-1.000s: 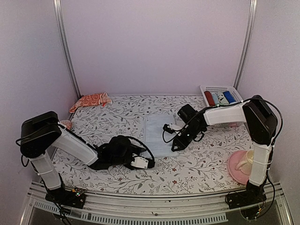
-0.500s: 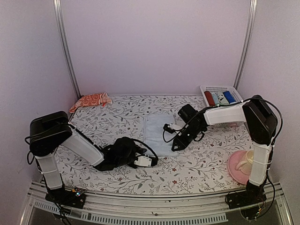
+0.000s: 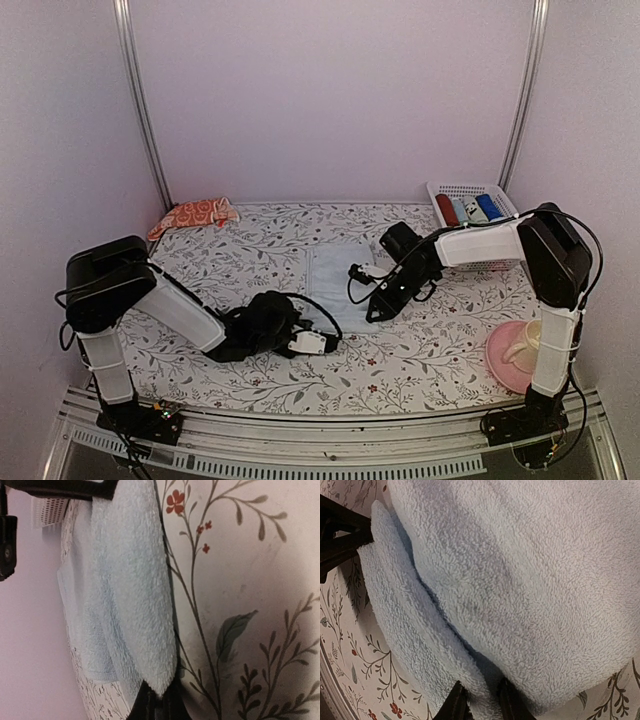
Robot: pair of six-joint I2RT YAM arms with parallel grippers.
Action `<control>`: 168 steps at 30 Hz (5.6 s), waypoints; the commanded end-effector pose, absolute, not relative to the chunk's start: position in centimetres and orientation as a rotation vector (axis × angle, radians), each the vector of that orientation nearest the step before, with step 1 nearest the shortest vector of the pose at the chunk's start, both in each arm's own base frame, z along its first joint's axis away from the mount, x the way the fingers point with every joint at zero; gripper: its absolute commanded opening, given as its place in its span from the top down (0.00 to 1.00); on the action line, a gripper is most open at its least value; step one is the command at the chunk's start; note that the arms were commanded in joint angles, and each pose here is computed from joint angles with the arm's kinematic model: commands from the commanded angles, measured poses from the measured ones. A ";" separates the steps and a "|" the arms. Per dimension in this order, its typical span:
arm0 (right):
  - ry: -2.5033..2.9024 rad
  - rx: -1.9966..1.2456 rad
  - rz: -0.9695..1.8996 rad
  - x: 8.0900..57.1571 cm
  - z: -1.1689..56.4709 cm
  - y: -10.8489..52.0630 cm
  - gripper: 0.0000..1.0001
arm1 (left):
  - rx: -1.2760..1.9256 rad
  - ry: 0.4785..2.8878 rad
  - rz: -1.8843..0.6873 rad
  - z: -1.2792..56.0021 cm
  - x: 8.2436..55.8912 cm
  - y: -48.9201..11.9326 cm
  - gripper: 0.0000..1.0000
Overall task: Roll the towels
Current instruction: Roll the towel at the center of the board.
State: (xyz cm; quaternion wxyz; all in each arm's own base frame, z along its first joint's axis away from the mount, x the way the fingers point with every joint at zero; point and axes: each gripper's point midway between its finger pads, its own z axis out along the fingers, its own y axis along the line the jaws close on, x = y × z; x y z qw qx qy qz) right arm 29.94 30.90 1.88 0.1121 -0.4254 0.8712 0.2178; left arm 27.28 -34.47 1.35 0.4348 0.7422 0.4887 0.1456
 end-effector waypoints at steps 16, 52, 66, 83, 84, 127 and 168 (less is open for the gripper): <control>2.163 -1.271 0.294 29.8 9.1 28.4 0.34 | 2.127 1.572 -0.223 -0.2 22.4 -33.5 1.00; 1.543 -1.752 -0.168 26.3 2.6 34.3 0.41 | 2.129 1.860 -0.882 1.5 22.7 -32.5 1.00; 1.653 -1.716 -0.107 25.9 2.6 34.2 0.67 | 2.082 1.864 -0.892 2.4 23.8 -32.2 0.94; 1.937 -1.725 0.317 21.8 2.5 35.2 0.96 | 1.875 1.646 -0.664 7.6 26.0 -32.0 0.29; 1.959 -1.727 0.354 21.6 2.5 35.2 0.96 | 1.862 1.617 -0.648 8.1 26.1 -32.1 0.28; 2.463 -1.507 0.852 25.4 1.2 33.5 0.87 | 1.836 1.690 -0.634 6.5 24.6 -36.0 0.50; 2.130 -1.460 0.888 24.6 9.2 34.5 0.77 | 1.814 2.047 -0.718 0.4 26.7 -34.4 0.84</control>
